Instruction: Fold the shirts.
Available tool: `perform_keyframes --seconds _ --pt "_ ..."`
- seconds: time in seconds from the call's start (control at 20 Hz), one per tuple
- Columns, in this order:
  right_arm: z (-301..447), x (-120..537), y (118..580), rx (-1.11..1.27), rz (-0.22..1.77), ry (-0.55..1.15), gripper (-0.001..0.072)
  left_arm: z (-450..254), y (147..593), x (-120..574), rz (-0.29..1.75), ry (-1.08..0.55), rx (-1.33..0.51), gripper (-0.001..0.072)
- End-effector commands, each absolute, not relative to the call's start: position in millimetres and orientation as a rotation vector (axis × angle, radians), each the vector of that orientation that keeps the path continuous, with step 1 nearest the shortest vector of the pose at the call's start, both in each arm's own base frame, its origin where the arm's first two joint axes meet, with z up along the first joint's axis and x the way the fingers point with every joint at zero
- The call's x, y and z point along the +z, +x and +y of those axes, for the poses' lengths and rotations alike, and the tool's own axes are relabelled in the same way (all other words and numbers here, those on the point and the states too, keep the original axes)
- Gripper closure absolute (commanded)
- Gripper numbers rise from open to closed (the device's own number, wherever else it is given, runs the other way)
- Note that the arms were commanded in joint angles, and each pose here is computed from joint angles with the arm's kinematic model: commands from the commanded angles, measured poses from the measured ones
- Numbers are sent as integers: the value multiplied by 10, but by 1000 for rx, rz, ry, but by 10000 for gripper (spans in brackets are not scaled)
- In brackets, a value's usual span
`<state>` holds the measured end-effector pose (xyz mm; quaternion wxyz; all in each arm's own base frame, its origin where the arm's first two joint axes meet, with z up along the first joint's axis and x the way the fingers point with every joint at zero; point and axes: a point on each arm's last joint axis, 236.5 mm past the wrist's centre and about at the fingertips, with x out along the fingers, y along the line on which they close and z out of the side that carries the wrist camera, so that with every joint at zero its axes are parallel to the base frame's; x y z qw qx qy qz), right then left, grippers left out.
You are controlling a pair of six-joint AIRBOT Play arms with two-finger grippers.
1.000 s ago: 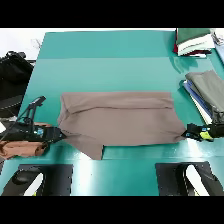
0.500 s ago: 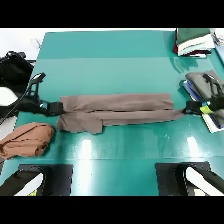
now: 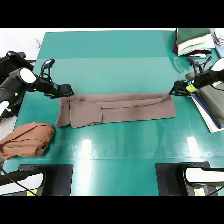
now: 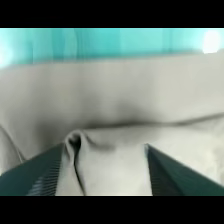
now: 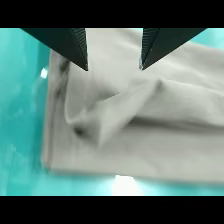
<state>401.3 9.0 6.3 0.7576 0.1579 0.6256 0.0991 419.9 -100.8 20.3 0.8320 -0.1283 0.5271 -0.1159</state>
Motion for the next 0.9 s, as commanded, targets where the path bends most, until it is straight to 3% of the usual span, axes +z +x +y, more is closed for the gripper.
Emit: perform_keyframes --seconds 0.0,0.05,0.1,0.15,0.25,0.3,0.65,0.7,0.75,0.85 --pt "99 160 4194 316 1321 410 322 -1032 4367 375 1077 -276 -254 109" --pt "19 128 4122 321 1339 424 283 -1064 4335 389 1091 -279 -265 110" --pt "-83 52 4014 315 1368 445 176 -1096 4298 380 1108 -289 -275 111" --pt "-183 -39 3907 299 1396 483 149 -1129 4270 373 1120 -303 -284 122" --pt "-371 -268 3719 248 1431 563 118 -1236 4261 417 1118 -356 -313 624" --pt "-419 -380 3629 241 1442 589 118 -1304 4276 459 1108 -395 -329 677" --pt "21 -817 3585 384 1458 819 122 -2135 4258 504 1055 -404 -465 684" --pt "96 -866 3619 393 1461 825 158 -2293 4252 456 1054 -404 -478 684" --pt "137 -913 3652 389 1460 808 247 -2462 4243 389 1052 -398 -495 684" --pt "235 -918 3734 394 1438 757 500 -2775 4242 268 1054 -406 -530 685"
